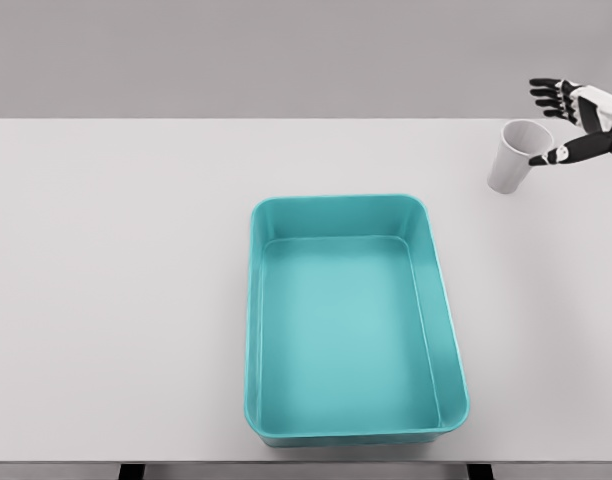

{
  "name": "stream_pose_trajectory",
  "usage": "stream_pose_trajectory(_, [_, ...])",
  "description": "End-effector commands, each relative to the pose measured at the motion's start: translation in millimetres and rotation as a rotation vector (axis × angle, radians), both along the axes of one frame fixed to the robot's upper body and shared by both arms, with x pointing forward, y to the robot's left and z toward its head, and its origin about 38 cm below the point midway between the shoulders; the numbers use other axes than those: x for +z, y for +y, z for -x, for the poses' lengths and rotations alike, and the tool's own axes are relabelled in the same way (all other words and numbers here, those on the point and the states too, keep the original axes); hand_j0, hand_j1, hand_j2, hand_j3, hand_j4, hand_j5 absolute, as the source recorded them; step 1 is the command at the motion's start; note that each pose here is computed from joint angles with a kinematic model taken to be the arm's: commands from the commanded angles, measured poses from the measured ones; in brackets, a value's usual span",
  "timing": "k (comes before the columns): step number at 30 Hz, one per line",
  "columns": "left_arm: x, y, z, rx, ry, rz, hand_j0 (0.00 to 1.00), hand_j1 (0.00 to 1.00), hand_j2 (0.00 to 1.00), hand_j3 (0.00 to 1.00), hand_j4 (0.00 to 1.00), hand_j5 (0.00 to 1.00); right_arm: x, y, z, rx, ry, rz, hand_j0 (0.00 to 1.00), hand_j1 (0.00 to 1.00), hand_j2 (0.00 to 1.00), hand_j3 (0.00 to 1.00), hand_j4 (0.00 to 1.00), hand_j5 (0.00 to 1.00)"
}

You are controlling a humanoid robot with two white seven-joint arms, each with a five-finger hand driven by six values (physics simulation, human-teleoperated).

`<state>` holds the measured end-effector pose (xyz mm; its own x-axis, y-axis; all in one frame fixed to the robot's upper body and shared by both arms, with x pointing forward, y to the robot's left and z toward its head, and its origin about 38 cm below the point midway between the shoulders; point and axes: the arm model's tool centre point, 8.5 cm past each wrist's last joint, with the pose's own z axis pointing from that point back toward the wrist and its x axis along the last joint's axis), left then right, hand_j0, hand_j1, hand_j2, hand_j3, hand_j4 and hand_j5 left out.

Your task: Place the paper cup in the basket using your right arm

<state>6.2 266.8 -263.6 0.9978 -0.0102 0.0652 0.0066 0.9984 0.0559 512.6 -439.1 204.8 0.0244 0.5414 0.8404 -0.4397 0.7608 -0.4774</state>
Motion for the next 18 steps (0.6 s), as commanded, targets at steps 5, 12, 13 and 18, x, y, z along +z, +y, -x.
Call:
stream_pose_trajectory(5, [0.0,-0.1,0.0,0.000,0.000,0.001,1.00,1.00,1.00,1.00,1.00,1.00,-11.4,0.0,-1.9,-0.008,0.042,0.008,1.00,1.00,1.00,1.00,1.00,1.00])
stream_pose_trajectory(12, [0.0,-0.1,0.0,-0.001,0.000,0.002,1.00,1.00,1.00,1.00,1.00,1.00,-12.3,-1.7,-3.0,-0.016,0.046,0.007,1.00,1.00,1.00,1.00,1.00,1.00])
stream_pose_trajectory(13, [0.0,0.1,0.0,0.000,0.000,0.000,1.00,1.00,1.00,1.00,1.00,1.00,-8.4,-2.5,-4.2,-0.017,0.040,0.008,1.00,1.00,1.00,1.00,1.00,1.00])
stream_pose_trajectory(18, [0.0,-0.1,0.0,0.000,0.000,0.001,1.00,1.00,1.00,1.00,1.00,1.00,-11.7,-2.9,-5.0,-0.023,0.049,0.007,1.00,1.00,1.00,1.00,1.00,1.00])
